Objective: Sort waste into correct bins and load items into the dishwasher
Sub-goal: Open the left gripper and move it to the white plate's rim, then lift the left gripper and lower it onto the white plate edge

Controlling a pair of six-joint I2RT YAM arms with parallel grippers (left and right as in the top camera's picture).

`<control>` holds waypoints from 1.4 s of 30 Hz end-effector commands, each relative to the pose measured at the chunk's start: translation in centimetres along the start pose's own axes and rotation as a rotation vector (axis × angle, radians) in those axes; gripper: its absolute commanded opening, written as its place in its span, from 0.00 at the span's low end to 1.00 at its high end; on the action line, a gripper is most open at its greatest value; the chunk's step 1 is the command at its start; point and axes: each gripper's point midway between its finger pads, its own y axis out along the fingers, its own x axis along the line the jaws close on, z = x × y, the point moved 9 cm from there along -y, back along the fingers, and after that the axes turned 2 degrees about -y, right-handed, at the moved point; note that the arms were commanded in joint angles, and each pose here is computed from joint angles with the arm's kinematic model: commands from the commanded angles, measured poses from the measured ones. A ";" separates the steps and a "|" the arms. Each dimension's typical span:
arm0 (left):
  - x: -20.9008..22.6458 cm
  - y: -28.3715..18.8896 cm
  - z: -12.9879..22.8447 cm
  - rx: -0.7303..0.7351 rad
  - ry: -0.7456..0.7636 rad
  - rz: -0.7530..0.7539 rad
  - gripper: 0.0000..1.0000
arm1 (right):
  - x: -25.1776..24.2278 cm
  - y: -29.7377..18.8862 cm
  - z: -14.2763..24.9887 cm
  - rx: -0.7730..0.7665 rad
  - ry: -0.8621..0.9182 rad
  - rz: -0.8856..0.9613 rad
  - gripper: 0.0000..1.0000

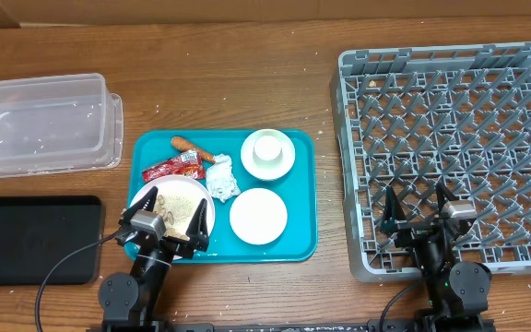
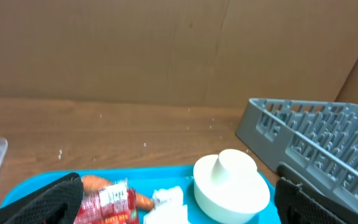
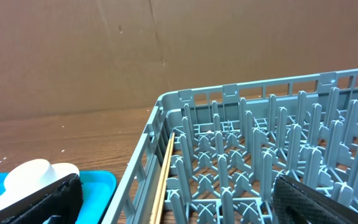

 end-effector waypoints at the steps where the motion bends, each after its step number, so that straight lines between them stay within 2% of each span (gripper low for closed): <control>1: -0.2 0.0 0.1 0.003 -0.031 0.025 1.00 | 0.0 0.0 0.2 -0.006 -0.004 0.000 1.00; 20: -0.8 -0.1 -0.6 -0.031 -0.083 0.078 1.00 | 0.0 0.0 0.2 -0.006 -0.004 0.000 1.00; 30: -2.0 -0.7 -3.3 -0.072 -0.079 0.144 1.00 | 0.0 0.0 0.2 -0.006 -0.004 0.000 1.00; 39: -2.9 -0.3 -6.6 0.058 -0.045 0.127 1.00 | 0.0 0.0 0.2 -0.006 -0.004 0.000 1.00; 42: -2.7 1.5 -7.9 0.185 -0.027 0.098 1.00 | 0.0 0.0 0.2 -0.006 -0.004 0.000 1.00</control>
